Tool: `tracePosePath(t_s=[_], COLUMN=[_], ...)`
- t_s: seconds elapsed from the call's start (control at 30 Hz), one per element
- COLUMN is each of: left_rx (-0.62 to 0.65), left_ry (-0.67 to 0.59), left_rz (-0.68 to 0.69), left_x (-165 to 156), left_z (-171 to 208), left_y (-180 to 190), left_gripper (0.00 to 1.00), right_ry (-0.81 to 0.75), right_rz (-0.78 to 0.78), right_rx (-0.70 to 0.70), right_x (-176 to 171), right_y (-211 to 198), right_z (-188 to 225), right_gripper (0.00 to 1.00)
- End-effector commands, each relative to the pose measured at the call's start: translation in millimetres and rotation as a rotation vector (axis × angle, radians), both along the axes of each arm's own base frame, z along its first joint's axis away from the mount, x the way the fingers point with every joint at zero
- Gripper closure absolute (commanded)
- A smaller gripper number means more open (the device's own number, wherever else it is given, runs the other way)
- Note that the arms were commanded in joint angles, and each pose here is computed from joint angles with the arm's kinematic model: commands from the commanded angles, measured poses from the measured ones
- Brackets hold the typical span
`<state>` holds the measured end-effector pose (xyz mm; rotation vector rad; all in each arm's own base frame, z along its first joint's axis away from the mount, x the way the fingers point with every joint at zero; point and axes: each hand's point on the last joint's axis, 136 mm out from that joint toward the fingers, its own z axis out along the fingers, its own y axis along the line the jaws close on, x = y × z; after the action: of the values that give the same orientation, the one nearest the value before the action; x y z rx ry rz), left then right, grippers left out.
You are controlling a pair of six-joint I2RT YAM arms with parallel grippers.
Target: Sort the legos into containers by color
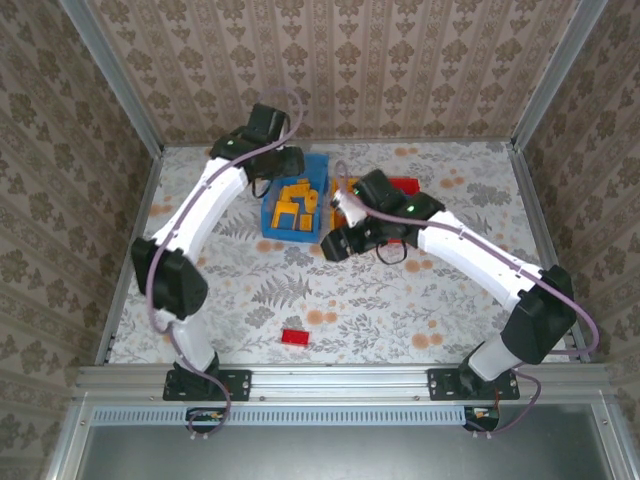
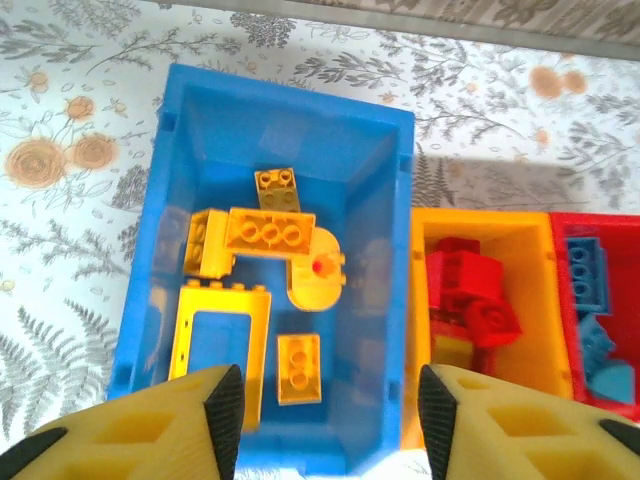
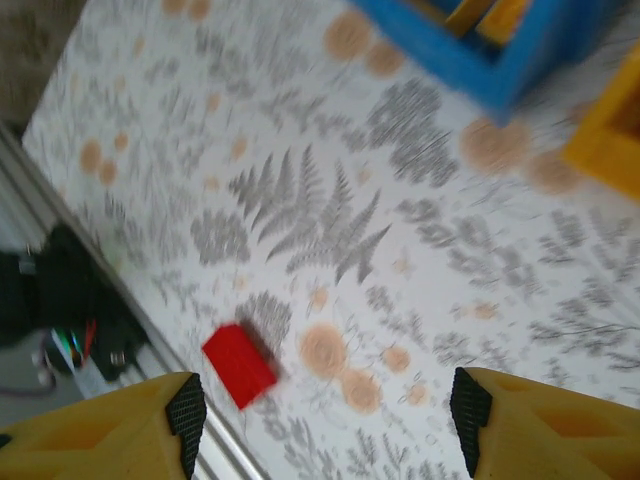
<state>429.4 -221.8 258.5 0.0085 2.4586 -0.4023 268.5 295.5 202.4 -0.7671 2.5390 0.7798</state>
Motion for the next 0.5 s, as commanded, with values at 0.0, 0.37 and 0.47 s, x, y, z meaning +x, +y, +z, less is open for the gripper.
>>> tracePosePath(t_s=[0.0, 0.37, 0.47], left_rx=[-0.054, -0.045, -0.017], left_ry=[0.048, 0.154, 0.181], left_rz=[0.079, 0.236, 0.269], left_x=[-28.0, -189.1, -226.1], left_z=[-6.5, -24.8, -33.7], left_y=[15.5, 115.0, 138.1], left_gripper=[0.55, 0.59, 0.6], right_ry=[-0.053, -0.042, -0.025], right_rz=[0.186, 0.539, 0.591], right_rx=[-0.117, -0.323, -0.363], right_x=[-33.2, -114.4, -126.2], right_y=[9.0, 77.9, 86.0], right_z=[-22.7, -107.4, -123.8], right_gripper=[0.3, 0.22, 0.06])
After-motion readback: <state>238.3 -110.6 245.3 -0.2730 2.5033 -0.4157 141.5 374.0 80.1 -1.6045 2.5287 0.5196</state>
